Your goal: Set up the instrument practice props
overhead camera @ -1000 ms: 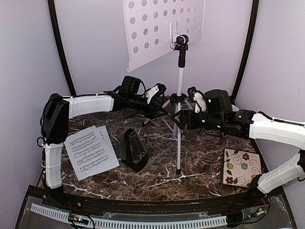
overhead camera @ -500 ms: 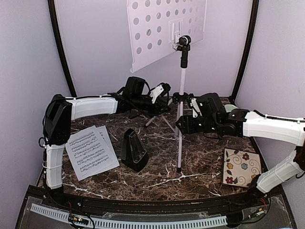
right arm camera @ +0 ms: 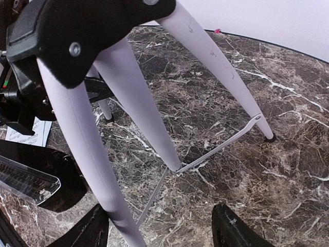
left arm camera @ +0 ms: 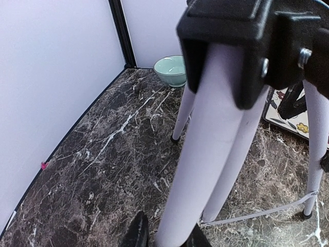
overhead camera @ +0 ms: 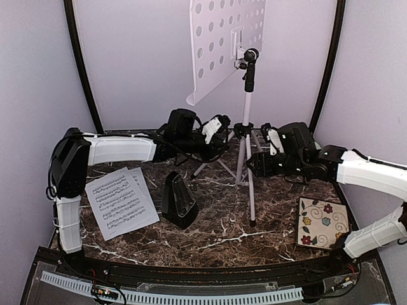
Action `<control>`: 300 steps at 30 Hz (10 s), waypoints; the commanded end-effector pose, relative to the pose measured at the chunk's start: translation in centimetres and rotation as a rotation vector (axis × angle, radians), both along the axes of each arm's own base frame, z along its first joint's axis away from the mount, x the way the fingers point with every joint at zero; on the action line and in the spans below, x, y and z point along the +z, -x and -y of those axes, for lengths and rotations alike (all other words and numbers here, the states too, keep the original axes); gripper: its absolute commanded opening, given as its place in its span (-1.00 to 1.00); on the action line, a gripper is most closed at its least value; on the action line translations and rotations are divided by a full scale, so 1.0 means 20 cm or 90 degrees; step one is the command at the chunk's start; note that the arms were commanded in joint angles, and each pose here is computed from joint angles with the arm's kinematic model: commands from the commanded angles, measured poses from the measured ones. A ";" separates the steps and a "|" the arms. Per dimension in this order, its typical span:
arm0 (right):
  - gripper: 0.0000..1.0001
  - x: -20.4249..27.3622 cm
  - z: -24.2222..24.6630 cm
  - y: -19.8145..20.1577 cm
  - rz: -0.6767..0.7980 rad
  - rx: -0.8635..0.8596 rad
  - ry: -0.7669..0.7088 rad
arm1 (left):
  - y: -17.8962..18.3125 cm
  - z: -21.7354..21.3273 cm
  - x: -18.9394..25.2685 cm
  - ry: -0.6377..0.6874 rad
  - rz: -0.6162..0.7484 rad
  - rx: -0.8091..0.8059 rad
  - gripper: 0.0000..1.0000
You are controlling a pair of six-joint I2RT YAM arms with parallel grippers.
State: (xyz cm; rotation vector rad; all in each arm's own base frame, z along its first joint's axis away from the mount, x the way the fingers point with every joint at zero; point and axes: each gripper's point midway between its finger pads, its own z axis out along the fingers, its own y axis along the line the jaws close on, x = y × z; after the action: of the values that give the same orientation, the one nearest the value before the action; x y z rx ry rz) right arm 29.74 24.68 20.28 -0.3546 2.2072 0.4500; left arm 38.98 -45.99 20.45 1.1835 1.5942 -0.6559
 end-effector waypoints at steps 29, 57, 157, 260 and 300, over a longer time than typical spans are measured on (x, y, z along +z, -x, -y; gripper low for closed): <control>-0.55 -0.07 0.09 -0.16 0.068 -0.033 0.074 | 0.06 -0.12 0.10 0.002 0.008 0.260 -1.00; -1.00 -0.07 0.43 -0.47 0.147 0.067 0.165 | 0.13 -0.06 0.09 -0.057 0.053 0.262 -1.00; -1.00 -0.03 0.16 -0.26 0.145 0.341 0.052 | -0.32 0.22 0.33 0.109 0.268 -0.118 -1.00; -0.20 -0.48 -0.09 -0.58 0.212 0.304 0.201 | -0.19 -0.57 -0.11 -0.030 0.089 -0.046 -0.13; -0.10 -0.48 -0.09 -0.68 0.225 0.322 0.206 | -0.44 -0.43 -0.29 -0.072 0.129 -0.011 -0.56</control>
State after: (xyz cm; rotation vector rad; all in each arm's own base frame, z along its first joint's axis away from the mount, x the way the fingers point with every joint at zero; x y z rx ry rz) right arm 43.79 24.82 10.60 -1.0608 1.8809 0.1947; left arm 46.85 -37.01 12.66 1.3411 1.5053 -0.4708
